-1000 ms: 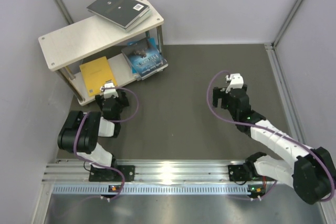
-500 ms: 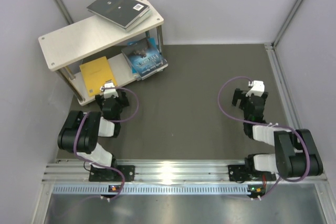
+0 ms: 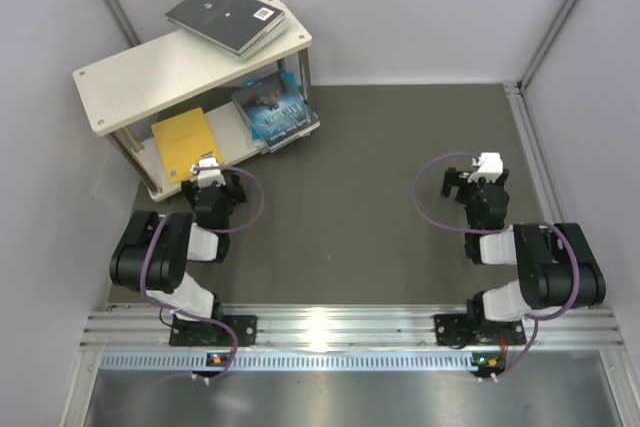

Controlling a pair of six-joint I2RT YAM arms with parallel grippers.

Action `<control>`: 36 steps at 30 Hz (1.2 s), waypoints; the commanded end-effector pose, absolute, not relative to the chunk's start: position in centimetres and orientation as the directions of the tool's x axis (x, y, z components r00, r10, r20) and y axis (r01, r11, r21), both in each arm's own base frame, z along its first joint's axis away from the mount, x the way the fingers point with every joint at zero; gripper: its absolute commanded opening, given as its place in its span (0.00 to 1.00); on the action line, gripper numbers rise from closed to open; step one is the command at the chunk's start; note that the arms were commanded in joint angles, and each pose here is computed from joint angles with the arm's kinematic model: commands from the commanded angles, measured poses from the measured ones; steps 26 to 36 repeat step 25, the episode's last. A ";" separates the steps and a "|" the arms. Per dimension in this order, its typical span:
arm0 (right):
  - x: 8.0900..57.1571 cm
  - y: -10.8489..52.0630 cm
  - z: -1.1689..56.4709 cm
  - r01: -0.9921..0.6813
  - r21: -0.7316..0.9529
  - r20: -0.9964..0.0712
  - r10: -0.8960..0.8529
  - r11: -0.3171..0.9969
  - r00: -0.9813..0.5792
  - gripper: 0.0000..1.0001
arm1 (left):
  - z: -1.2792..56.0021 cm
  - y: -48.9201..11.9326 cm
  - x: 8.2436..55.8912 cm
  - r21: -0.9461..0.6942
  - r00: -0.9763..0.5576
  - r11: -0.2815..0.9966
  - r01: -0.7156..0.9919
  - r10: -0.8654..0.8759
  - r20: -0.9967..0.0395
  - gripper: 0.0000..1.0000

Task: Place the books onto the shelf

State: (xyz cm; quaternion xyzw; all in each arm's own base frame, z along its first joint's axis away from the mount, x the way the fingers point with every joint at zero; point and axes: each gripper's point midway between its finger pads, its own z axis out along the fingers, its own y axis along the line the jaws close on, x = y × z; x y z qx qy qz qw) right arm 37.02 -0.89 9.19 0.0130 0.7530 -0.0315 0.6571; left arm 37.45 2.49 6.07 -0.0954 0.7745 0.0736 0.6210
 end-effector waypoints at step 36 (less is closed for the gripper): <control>38.1 -0.4 12.1 0.062 -0.043 -0.999 -0.041 0.997 -0.032 1.00 | 8.6 2.3 38.6 -0.037 -0.113 0.973 -0.227 -0.064 -0.992 0.99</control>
